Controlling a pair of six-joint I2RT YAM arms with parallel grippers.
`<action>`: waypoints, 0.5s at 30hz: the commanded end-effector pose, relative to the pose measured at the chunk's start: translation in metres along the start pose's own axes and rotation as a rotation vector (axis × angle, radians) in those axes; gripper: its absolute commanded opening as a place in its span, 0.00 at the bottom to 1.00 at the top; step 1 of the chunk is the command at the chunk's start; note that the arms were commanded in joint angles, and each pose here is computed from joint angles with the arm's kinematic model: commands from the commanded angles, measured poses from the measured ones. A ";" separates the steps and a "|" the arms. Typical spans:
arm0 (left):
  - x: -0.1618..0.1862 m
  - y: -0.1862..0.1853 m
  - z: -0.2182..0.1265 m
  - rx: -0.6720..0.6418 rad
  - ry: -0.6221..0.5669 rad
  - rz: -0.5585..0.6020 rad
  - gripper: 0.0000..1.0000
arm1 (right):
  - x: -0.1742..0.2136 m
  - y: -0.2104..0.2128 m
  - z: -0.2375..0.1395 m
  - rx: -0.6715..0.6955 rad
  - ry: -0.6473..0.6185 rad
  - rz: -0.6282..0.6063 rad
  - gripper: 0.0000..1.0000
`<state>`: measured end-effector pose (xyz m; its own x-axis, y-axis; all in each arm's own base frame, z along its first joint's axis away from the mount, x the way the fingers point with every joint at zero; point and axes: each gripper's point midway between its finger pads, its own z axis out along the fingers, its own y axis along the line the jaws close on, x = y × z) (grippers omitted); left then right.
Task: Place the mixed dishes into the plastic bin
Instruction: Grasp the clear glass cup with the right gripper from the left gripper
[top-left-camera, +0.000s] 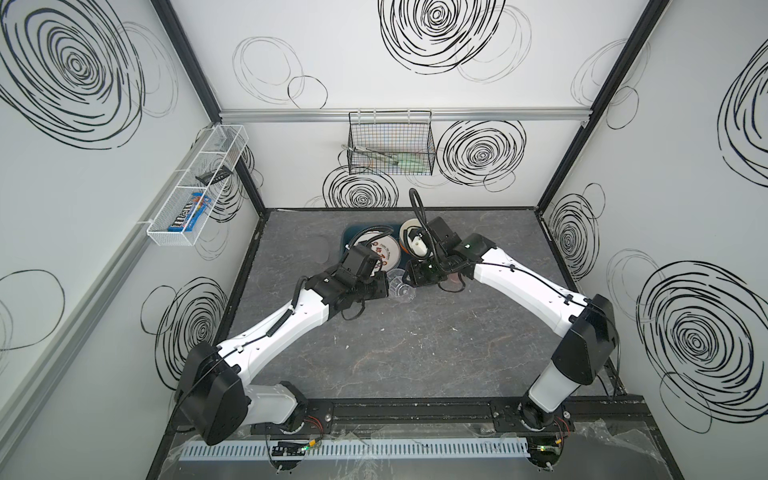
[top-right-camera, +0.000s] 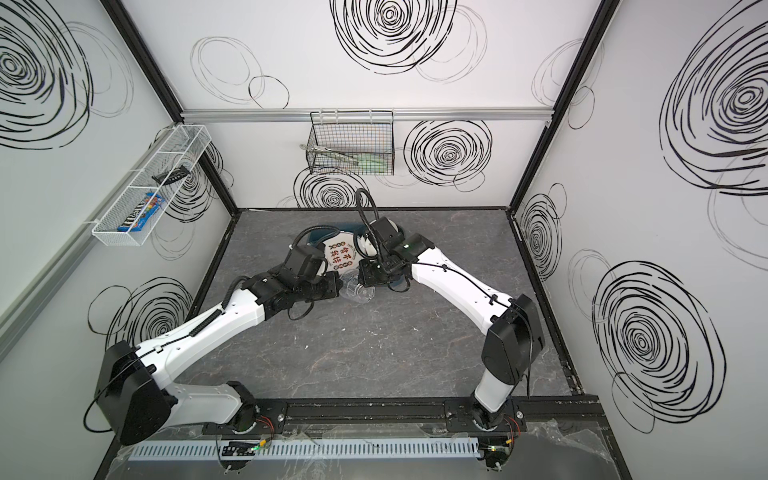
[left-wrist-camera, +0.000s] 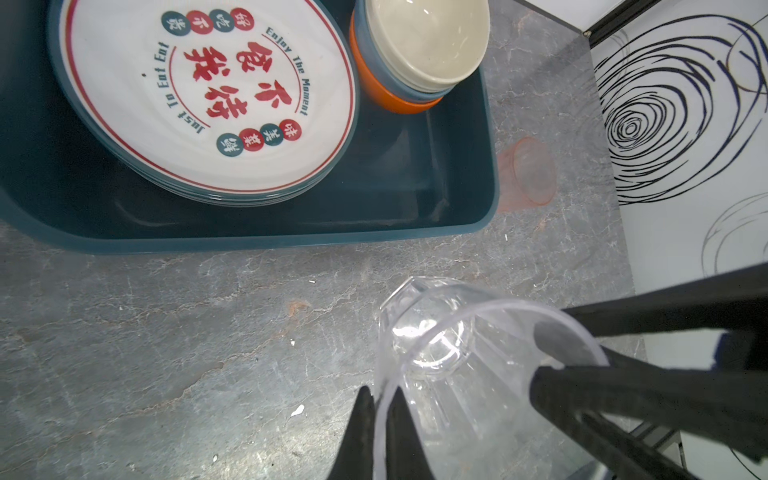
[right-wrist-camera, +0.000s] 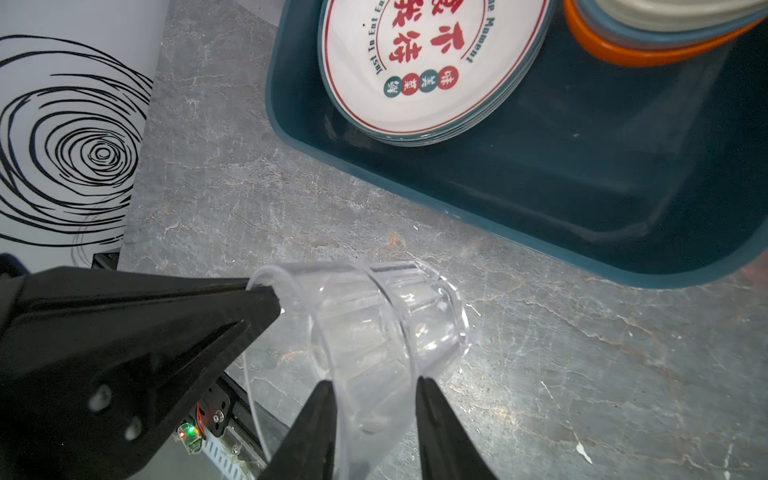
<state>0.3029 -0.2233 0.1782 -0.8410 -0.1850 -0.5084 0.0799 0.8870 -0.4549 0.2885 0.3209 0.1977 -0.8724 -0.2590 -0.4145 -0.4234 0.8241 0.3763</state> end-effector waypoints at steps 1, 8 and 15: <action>-0.024 -0.021 -0.011 0.059 -0.083 -0.006 0.06 | -0.001 -0.005 -0.001 0.048 0.010 0.004 0.32; -0.026 -0.025 -0.016 0.077 -0.091 -0.014 0.11 | -0.001 -0.014 0.005 0.098 0.015 0.016 0.18; -0.029 -0.032 -0.023 0.116 -0.102 -0.031 0.18 | -0.006 -0.024 0.007 0.141 0.003 0.030 0.05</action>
<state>0.3062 -0.2270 0.1883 -0.8293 -0.2177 -0.5146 0.0705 0.8729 -0.4829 0.2998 0.3131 0.1763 -0.8878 -0.2485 -0.3873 -0.3732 0.8812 0.2900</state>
